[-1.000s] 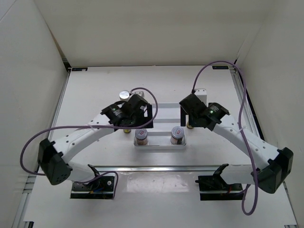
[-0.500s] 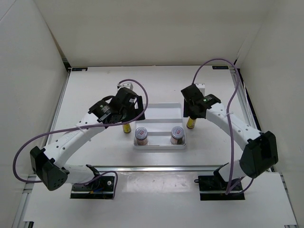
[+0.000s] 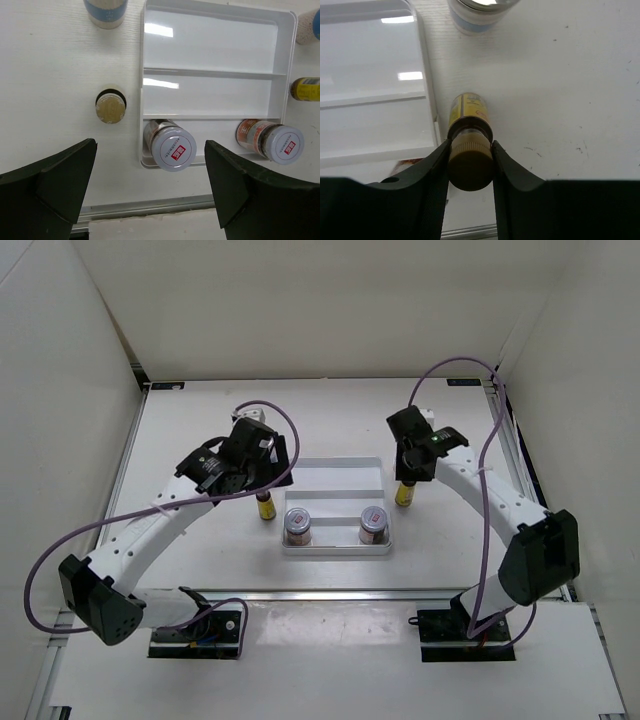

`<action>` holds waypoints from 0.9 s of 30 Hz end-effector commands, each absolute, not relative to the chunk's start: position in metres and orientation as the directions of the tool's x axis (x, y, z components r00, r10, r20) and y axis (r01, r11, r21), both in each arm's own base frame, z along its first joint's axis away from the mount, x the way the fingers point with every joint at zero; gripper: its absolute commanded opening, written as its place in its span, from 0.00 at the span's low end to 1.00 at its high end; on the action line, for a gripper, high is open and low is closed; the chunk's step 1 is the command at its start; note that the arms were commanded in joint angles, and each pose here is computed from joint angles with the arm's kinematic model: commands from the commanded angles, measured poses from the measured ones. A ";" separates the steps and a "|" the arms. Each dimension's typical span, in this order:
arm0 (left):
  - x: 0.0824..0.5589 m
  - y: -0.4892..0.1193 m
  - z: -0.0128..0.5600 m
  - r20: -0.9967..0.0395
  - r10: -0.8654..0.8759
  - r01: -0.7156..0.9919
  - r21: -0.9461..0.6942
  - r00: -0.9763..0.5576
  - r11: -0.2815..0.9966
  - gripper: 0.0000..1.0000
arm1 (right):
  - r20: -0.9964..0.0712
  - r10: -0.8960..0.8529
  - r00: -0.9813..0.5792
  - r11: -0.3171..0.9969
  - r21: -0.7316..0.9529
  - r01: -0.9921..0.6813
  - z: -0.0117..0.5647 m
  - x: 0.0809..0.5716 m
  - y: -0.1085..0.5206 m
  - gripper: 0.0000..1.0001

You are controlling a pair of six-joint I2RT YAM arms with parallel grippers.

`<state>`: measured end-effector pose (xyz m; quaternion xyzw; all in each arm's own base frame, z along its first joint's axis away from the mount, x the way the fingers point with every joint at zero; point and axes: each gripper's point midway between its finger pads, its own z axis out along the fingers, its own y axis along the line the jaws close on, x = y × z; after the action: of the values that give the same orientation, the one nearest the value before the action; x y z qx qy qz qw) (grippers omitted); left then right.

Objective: Organize the condiment bottles

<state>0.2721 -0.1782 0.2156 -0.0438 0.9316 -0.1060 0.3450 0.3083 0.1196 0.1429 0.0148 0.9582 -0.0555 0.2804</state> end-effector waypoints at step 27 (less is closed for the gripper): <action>0.266 -0.142 0.189 -0.668 -0.128 -0.007 -0.181 -0.733 0.983 1.00 | -0.533 -0.198 -0.823 0.976 -0.026 -0.218 0.138 0.305 0.207 0.44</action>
<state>0.2620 -0.1392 0.1827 -0.0375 0.9364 -0.0655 0.3426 0.2998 0.1991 0.1352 -0.1051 0.9585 0.0139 0.2647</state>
